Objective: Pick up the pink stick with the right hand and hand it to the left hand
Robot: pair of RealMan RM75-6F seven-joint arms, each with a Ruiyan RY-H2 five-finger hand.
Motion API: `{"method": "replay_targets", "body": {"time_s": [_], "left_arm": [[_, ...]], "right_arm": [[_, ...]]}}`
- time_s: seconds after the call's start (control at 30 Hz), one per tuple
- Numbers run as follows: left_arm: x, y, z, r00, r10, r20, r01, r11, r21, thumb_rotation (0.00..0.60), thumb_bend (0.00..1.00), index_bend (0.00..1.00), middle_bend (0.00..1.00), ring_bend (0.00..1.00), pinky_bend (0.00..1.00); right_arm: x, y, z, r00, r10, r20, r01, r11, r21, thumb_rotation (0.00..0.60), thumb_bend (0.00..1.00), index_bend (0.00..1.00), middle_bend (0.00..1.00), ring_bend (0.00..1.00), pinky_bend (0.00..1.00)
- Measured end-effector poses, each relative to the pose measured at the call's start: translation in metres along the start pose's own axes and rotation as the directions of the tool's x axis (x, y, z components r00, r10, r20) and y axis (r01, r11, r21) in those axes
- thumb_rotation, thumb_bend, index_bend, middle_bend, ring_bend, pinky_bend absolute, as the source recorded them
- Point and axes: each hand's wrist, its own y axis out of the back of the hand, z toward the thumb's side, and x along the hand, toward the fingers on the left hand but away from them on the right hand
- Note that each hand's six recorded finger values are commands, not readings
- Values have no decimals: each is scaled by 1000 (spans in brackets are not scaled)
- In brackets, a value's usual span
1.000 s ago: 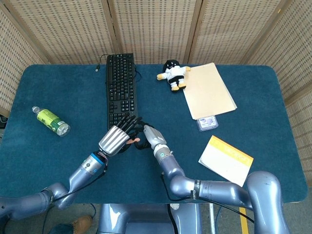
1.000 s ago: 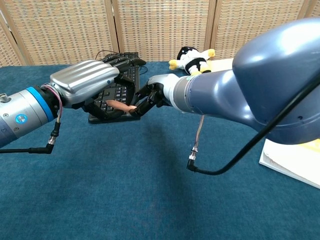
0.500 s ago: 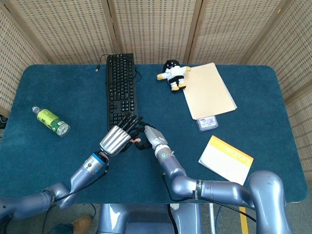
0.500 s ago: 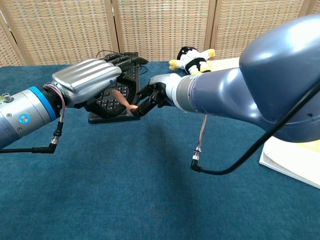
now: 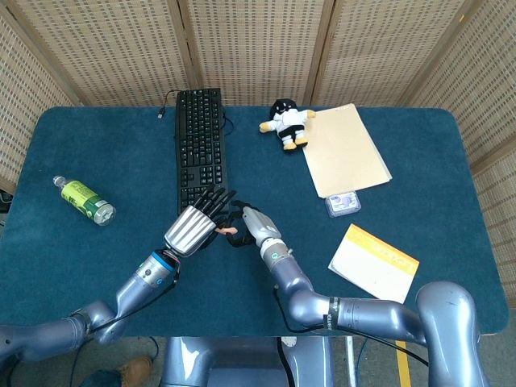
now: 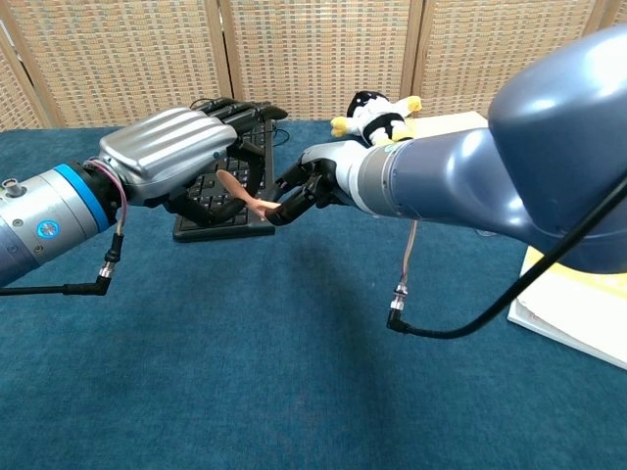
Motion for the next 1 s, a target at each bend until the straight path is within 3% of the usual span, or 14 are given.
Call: {"method": "replay_targets", "body": {"time_s": [0.67, 1.0], "left_arm": [[-8, 12, -45, 996, 20, -82, -16, 999, 51, 600, 526, 812, 0, 0, 0], [-28, 36, -98, 983, 53, -177, -35, 994, 106, 600, 527, 811, 0, 0, 0]], "right_arm": [[10, 27, -18, 999, -39, 27, 38, 999, 28, 600, 643, 748, 175, 0, 48], [25, 57, -50, 994, -84, 73, 81, 996, 49, 600, 643, 749, 174, 0, 48]]}}
